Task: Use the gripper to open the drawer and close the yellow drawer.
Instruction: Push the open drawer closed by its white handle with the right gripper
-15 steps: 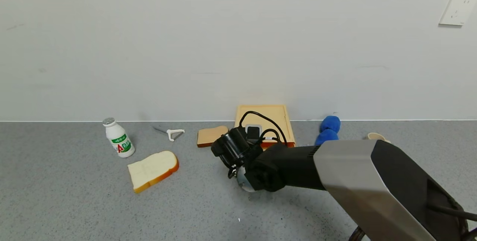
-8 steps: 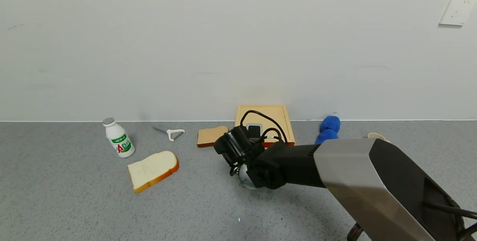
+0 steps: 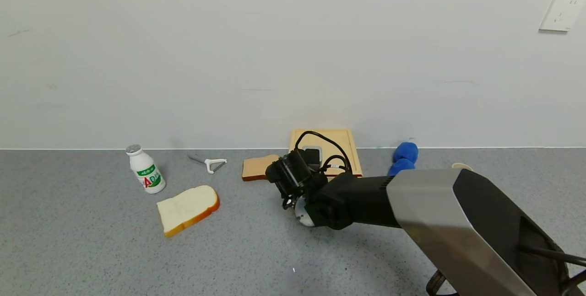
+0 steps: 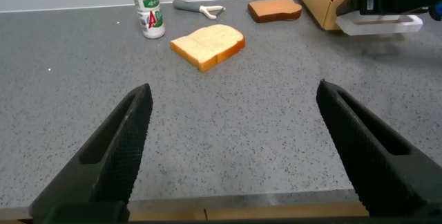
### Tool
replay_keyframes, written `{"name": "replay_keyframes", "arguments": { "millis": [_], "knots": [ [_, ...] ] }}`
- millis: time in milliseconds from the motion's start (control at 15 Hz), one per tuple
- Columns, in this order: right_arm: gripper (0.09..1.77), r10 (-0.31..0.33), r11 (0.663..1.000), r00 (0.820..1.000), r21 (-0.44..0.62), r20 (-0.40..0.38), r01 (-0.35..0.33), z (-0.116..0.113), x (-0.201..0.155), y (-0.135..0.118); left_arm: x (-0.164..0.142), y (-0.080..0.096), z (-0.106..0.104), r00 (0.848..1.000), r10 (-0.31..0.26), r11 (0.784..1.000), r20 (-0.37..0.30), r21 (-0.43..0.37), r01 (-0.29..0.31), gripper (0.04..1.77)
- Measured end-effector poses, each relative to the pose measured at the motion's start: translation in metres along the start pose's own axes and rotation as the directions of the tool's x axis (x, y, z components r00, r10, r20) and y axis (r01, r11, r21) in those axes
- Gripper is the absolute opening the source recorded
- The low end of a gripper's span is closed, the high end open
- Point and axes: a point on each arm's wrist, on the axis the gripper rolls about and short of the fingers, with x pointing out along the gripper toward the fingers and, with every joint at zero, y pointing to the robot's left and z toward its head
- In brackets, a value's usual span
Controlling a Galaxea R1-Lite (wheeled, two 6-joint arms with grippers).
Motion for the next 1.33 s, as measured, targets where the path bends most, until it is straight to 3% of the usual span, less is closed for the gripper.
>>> {"name": "replay_keyframes", "arguments": {
  "millis": [800,1067,1333],
  "knots": [
    [1.71,-0.003,1.0,1.0,-0.016,0.017,0.003,0.004,0.007,-0.005,0.0,0.0,0.0,1.0,0.0,1.0,0.0,0.0,0.0,1.72],
    [1.71,0.018,0.999,1.0,-0.03,-0.003,-0.018,0.016,-0.013,-0.006,0.0,0.0,0.0,1.0,0.0,1.0,0.0,0.0,0.0,1.72],
    [1.71,0.08,0.996,0.996,-0.03,-0.034,-0.081,0.048,-0.059,-0.02,0.0,0.0,0.0,1.0,0.0,1.0,0.0,0.0,0.0,1.72]
  ]
}}
